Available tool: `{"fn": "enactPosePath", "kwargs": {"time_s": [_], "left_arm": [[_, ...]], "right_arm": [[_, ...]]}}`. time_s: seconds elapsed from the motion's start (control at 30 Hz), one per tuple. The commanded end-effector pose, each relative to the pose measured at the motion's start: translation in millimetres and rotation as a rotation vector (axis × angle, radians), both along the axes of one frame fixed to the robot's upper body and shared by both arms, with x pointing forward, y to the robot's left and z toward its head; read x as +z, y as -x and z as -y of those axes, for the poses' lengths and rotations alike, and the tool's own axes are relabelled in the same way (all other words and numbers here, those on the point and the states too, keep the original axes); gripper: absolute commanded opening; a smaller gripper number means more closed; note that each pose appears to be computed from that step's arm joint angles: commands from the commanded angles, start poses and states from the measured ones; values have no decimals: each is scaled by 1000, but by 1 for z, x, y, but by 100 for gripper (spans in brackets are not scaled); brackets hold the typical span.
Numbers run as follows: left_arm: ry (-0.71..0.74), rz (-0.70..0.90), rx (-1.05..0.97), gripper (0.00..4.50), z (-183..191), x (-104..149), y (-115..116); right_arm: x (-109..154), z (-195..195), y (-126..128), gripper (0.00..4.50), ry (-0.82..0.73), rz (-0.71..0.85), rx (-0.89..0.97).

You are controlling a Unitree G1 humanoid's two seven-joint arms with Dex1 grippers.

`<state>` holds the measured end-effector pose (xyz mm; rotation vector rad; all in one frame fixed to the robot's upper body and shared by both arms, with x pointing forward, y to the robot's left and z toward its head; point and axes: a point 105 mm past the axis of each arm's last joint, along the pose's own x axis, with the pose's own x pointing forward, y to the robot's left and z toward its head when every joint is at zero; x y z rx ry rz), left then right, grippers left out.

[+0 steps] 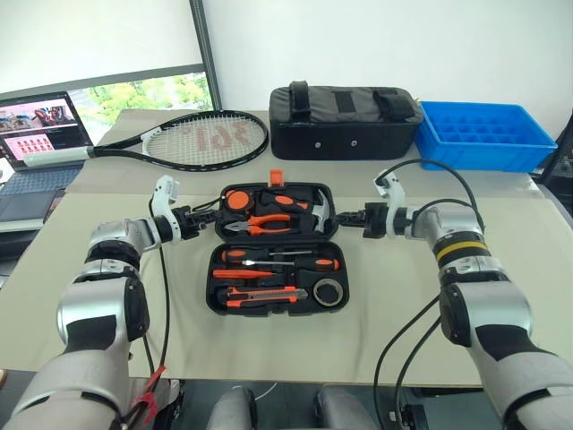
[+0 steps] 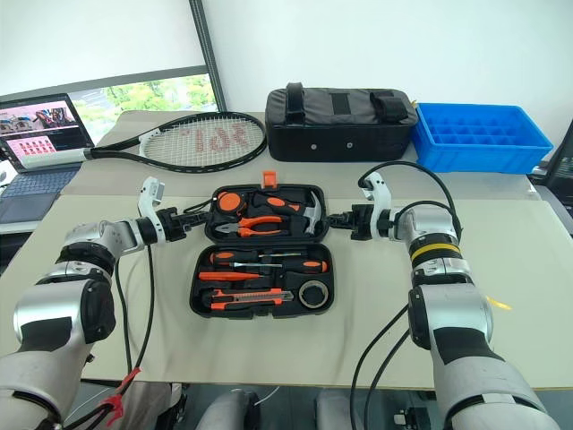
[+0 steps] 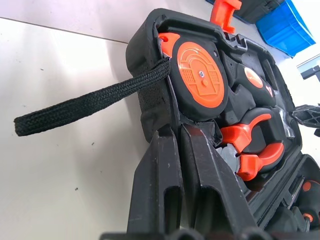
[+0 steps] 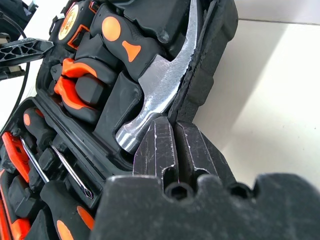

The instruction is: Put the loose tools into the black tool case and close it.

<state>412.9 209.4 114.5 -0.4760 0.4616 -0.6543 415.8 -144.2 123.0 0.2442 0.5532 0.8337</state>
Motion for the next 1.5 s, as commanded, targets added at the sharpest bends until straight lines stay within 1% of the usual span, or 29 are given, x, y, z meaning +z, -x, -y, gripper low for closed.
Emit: {"fn": "enactPosePath", "kwargs": {"time_s": [0.03,0.13,0.23,0.3,0.4,0.47,0.6,0.7,0.77,0.83,0.9,0.97,1.1,1.2,1.33,1.43,1.47,1.5], "left_arm": [[31,59,-88,9,10,17,1],[41,137,-155,9,14,27,3],[7,286,-203,9,17,42,4],[2,368,-187,9,17,52,2],[-44,477,-180,9,16,58,4],[-115,564,-200,9,18,55,11],[-265,676,-239,9,19,42,26],[-421,802,-248,9,20,37,35],[-518,890,-242,9,19,36,39],[-653,1008,-249,9,17,34,47],[-732,1081,-271,9,17,30,54],[-780,1133,-262,9,16,28,57],[-849,1227,-243,9,15,34,58],[-890,1298,-284,9,20,38,62],[-940,1330,-412,9,25,25,74],[-960,1324,-493,9,24,13,83],[-972,1323,-540,57,24,8,88],[-980,1322,-570,71,24,5,92]], "right_arm": [[35,-7,-10,0,-37,182,23],[44,-4,-13,0,-46,261,14],[49,-1,-11,0,-12,359,43],[52,0,-5,0,-3,428,83],[55,4,1,0,-8,494,96],[56,9,5,0,8,551,99],[55,10,18,0,43,679,156],[52,13,28,0,109,802,190],[49,15,31,0,164,859,209],[53,19,31,0,212,927,203],[56,21,30,0,249,984,199],[59,22,29,0,276,1034,194],[63,22,28,0,326,1114,194],[64,22,29,0,373,1172,219],[55,22,38,0,431,1201,310],[42,25,47,0,504,1195,410],[34,29,49,0,536,1160,442],[30,32,51,0,556,1134,461]]}}
